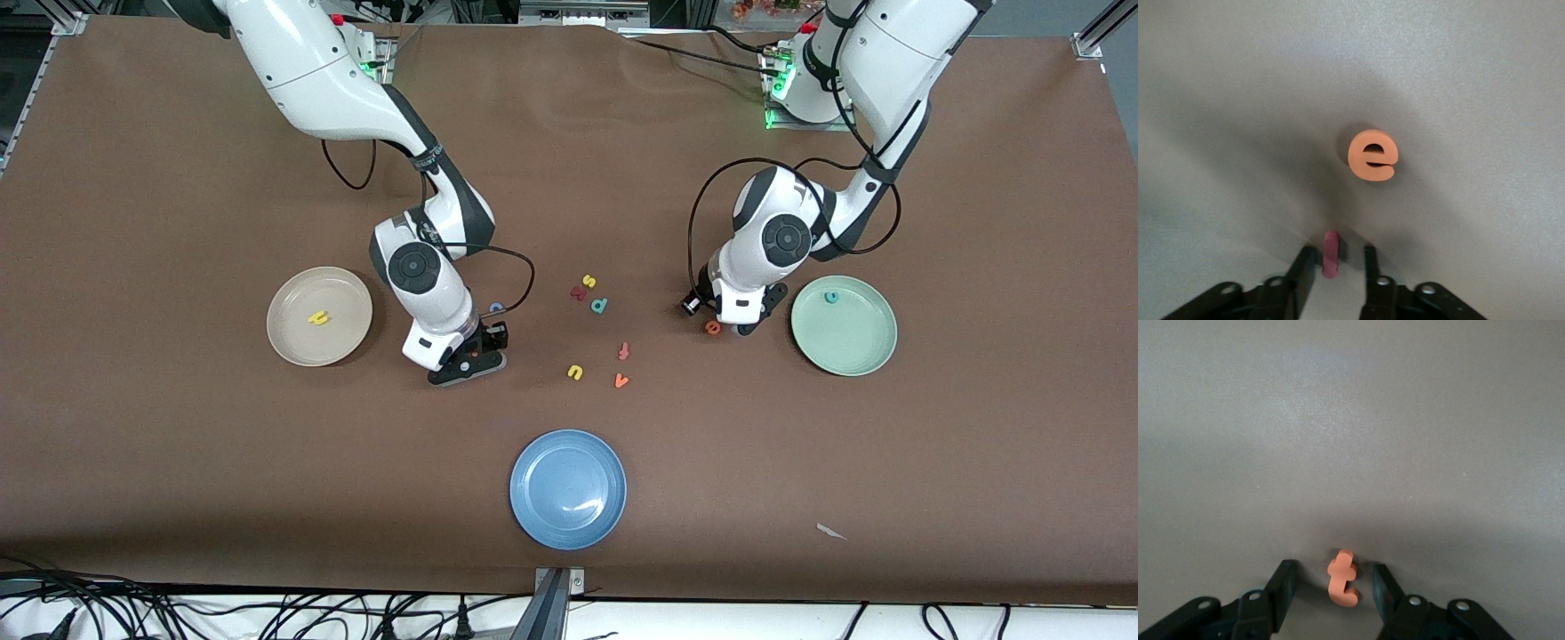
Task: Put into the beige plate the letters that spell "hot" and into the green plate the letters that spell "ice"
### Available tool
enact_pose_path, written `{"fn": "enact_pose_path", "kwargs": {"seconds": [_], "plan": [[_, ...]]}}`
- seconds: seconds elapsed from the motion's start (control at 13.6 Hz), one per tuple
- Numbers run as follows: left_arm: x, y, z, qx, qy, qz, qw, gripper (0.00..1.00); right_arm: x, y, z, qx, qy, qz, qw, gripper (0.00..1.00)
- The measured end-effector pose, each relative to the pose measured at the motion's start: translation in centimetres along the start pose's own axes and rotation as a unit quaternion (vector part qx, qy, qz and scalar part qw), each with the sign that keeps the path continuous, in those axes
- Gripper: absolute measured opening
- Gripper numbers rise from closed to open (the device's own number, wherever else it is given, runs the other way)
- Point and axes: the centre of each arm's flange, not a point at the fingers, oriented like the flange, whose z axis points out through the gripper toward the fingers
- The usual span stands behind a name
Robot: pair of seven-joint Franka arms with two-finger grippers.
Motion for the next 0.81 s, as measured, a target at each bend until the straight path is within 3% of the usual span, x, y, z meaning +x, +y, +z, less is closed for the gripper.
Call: {"fn": "enact_pose_path", "kwargs": {"seconds": [0.15, 0.22, 0.44, 0.59, 0.81], "plan": [[0.0, 0.0, -0.1, 0.001, 0.002, 0.005, 1.000, 0.10, 0.2, 0.0, -0.2, 0.000, 0.004, 0.000, 1.000, 0.34], [-0.1, 0.0, -0.1, 0.003, 0.005, 0.011, 1.000, 0.11, 0.4, 0.0, -0.4, 0.000, 0.005, 0.000, 1.000, 0.22], [-0.4, 0.1, -0.1, 0.009, 0.015, 0.033, 0.999, 0.11, 0.5, 0.2, -0.5, -0.003, 0.006, 0.001, 1.000, 0.19], [0.1, -0.3, -0.3, 0.047, 0.022, 0.067, 0.996, 0.11, 0.6, 1.3, -0.6, -0.012, 0.002, 0.000, 1.000, 0.19], [3.9, -1.5, -3.7, 0.100, 0.003, 0.115, 0.988, 0.10, 0.7, 4.5, -3.3, -0.037, -0.038, -0.017, 0.998, 0.19]]}}
